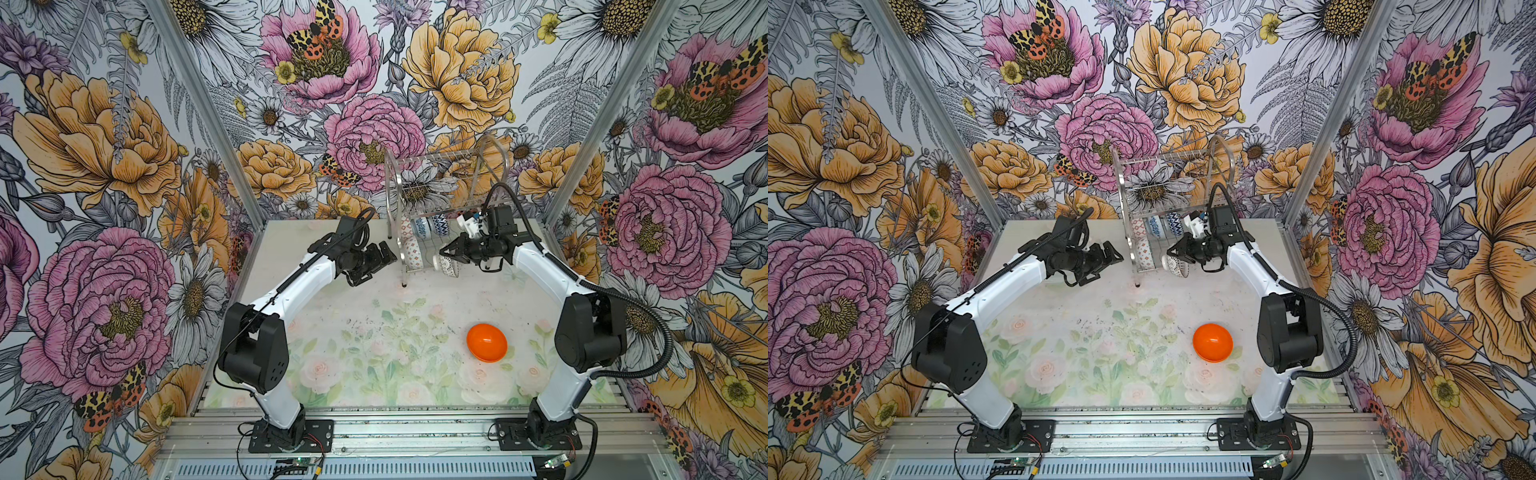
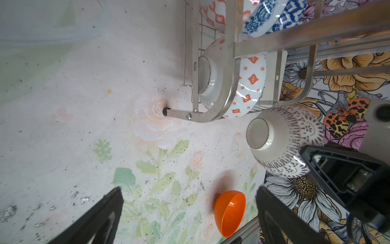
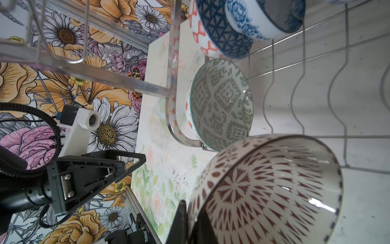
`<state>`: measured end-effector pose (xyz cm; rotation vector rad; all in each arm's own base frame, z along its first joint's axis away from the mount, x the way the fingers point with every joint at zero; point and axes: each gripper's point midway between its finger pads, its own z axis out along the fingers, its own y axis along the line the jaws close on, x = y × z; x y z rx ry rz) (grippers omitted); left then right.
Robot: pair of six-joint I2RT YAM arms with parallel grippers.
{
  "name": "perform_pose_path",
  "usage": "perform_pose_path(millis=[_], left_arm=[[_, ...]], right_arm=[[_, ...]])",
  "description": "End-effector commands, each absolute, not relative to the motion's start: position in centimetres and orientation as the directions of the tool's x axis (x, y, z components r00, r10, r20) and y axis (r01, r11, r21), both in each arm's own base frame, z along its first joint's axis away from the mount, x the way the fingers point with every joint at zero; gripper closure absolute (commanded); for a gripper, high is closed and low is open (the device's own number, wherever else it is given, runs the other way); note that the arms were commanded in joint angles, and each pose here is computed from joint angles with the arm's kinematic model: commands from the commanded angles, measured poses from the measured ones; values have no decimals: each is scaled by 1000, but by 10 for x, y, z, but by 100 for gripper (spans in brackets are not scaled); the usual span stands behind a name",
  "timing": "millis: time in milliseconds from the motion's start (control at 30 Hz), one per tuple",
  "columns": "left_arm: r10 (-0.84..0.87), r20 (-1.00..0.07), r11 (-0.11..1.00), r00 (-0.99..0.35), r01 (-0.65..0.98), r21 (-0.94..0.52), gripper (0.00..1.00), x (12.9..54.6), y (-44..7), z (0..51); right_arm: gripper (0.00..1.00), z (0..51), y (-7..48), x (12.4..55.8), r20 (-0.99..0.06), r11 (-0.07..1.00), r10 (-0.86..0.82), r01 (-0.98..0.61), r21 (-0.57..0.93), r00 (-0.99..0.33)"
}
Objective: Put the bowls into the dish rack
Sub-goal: 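Carry the red-patterned bowl with the right gripper to the rack beside the green bowl, then lower the red-patterned bowl into the rack slot with the right gripper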
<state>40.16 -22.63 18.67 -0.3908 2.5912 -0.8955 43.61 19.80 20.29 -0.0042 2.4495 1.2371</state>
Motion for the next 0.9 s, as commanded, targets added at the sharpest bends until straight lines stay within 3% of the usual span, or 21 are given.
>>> perform_pose_path(millis=[0, 867], left_arm=[[-323, -299, 749, -898, -50, -660, 1, 414, -241, 198], [-285, -249, 742, -926, -48, -669, 1, 430, -264, 177]], right_arm=[[100, 211, 200, 452, -376, 559, 195, -213, 802, -906], [100, 197, 213, 519, -308, 453, 321, -140, 880, -896]])
